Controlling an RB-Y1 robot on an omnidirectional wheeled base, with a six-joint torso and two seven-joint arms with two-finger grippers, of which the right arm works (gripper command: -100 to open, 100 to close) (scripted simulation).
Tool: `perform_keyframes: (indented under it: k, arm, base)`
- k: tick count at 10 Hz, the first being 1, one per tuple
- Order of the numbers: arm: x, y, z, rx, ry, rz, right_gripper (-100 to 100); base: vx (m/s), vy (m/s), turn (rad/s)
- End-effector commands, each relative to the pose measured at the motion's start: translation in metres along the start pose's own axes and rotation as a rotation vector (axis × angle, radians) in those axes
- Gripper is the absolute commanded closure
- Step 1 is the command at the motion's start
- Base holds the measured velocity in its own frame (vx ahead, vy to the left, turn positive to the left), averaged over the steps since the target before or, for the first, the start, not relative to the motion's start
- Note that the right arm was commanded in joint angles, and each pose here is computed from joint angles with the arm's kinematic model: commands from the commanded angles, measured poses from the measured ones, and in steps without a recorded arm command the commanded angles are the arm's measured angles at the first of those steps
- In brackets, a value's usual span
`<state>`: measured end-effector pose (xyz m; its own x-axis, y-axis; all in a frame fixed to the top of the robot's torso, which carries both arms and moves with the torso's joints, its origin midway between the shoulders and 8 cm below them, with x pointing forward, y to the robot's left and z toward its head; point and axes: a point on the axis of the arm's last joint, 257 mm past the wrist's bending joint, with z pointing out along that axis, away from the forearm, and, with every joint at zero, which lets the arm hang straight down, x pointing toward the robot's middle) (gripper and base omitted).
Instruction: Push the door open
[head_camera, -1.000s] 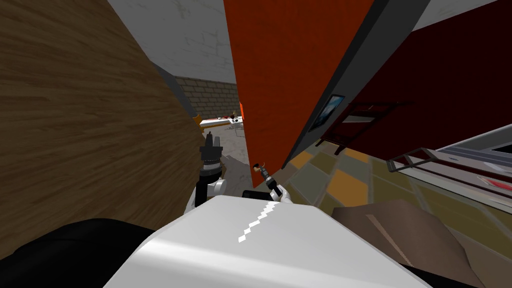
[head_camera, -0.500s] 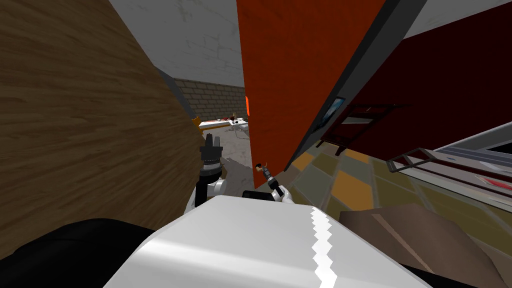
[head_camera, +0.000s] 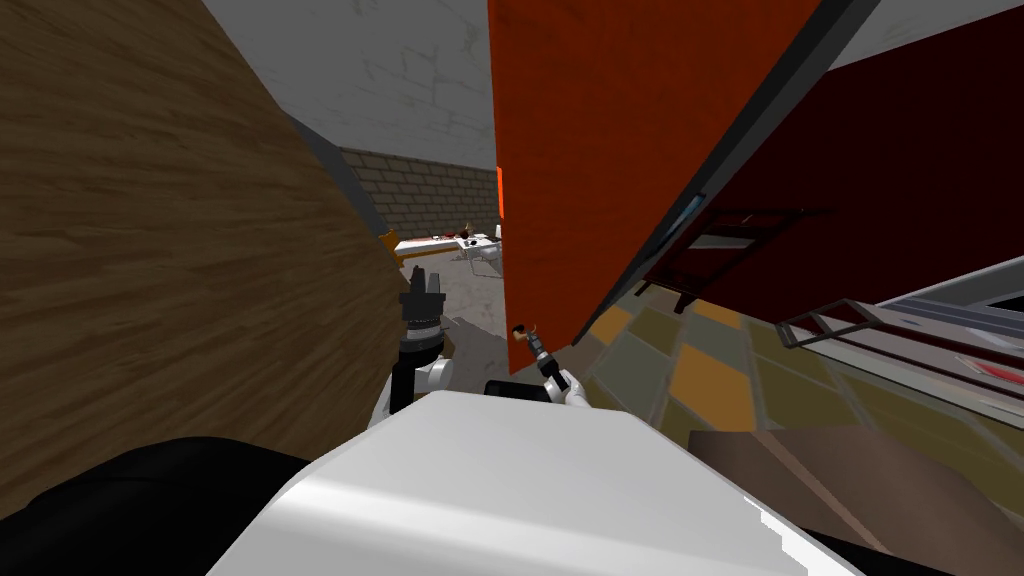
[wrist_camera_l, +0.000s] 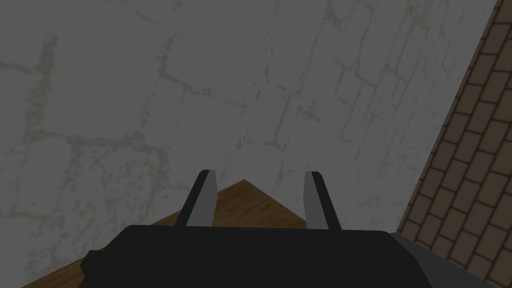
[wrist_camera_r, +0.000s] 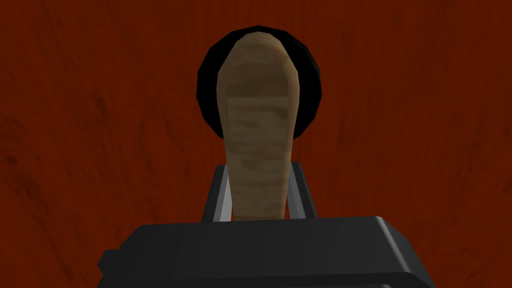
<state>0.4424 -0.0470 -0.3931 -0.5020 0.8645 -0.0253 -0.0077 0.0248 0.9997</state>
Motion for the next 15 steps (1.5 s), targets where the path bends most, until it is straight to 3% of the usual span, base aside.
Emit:
perform_keyframes:
  k: [1,3,5,7,9,15]
  arm:
    - [-0.019,-0.001,-0.0031,0.001,-0.036,-0.010,100]
    - [-0.033,-0.001,-0.0049,0.002,-0.071,-0.013,100]
    - [-0.033,-0.001,-0.0049,0.002,-0.071,-0.013,100]
    - [-0.051,-0.001,-0.0073,0.003,-0.118,-0.014,100]
    - [-0.055,-0.001,-0.0079,0.003,-0.130,-0.013,100]
    - [-0.086,-0.001,-0.0127,0.001,-0.235,0.002,100]
  base:
    - [0.057,0.069,-0.034]
    - [0.135,0.149,-0.079]
    - [0.060,0.067,-0.007]
    - [0.100,0.131,-0.048]
    - [0.120,0.130,-0.049]
    - [0.129,0.145,-0.055]
